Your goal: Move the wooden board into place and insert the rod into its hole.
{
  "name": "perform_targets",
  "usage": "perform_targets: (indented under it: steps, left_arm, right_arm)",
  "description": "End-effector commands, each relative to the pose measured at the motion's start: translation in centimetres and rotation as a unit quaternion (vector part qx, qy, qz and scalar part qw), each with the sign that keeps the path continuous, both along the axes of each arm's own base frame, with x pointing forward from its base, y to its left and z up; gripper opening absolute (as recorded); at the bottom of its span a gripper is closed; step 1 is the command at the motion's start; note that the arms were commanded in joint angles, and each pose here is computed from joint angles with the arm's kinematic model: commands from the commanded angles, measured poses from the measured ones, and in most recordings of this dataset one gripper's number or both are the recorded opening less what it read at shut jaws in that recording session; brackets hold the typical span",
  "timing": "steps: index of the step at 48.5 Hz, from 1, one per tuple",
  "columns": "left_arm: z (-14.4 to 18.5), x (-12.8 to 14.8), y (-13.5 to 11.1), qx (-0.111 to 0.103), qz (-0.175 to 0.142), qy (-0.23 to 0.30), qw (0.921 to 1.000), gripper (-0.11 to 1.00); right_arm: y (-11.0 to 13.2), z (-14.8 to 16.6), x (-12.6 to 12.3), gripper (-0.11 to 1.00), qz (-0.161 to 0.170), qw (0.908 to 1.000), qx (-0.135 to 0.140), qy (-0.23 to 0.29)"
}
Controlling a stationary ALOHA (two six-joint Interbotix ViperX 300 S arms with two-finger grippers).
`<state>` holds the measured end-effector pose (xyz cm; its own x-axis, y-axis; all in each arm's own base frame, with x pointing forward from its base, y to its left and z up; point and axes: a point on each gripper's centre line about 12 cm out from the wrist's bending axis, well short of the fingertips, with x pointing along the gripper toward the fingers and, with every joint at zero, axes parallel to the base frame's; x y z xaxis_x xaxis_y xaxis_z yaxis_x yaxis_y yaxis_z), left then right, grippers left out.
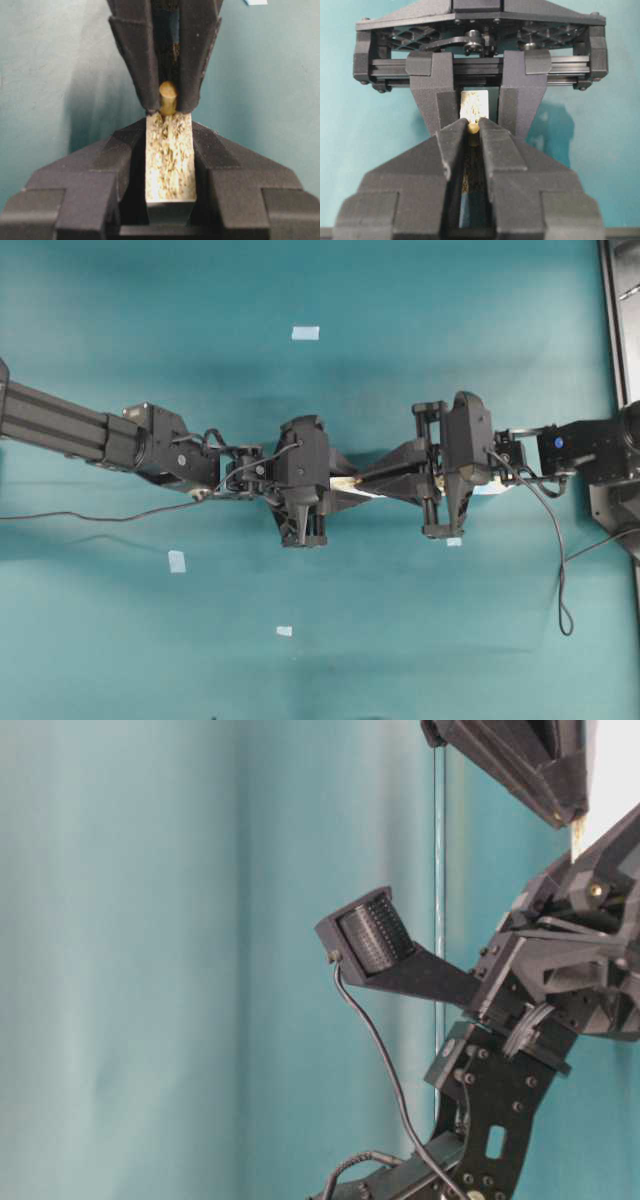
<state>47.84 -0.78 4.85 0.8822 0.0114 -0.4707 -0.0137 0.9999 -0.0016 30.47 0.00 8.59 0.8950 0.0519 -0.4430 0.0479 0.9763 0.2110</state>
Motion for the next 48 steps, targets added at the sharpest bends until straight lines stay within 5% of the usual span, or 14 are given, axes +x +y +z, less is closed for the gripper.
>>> perform_targets:
  steps: [1, 23, 39, 48]
  left_arm:
    - [-0.5, -0.2, -0.9, -0.001, -0.01, 0.016, 0.9998, 0.23]
    - [-0.2, -0.2, -0.9, -0.001, -0.011, 0.027, 0.9996, 0.23]
    - [-0.2, -0.2, -0.9, -0.002, -0.011, 0.031, 0.9994, 0.23]
    - [-0.5, -0.3, -1.1, -0.004, -0.012, 0.046, 0.9989, 0.23]
  right_arm:
    - [0.6, -1.3, -0.4, 0.1, 0.005, 0.9983, 0.005, 0.059]
    - [0.3, 1.5, -0.3, 0.1, -0.014, 0.9914, 0.002, 0.13]
    - [0.1, 5.0, -1.2, 0.89, -0.02, 0.9926, -0.005, 0.12]
    - [0.0, 7.4, -2.0, 0.91, -0.017, 0.9953, -0.014, 0.094]
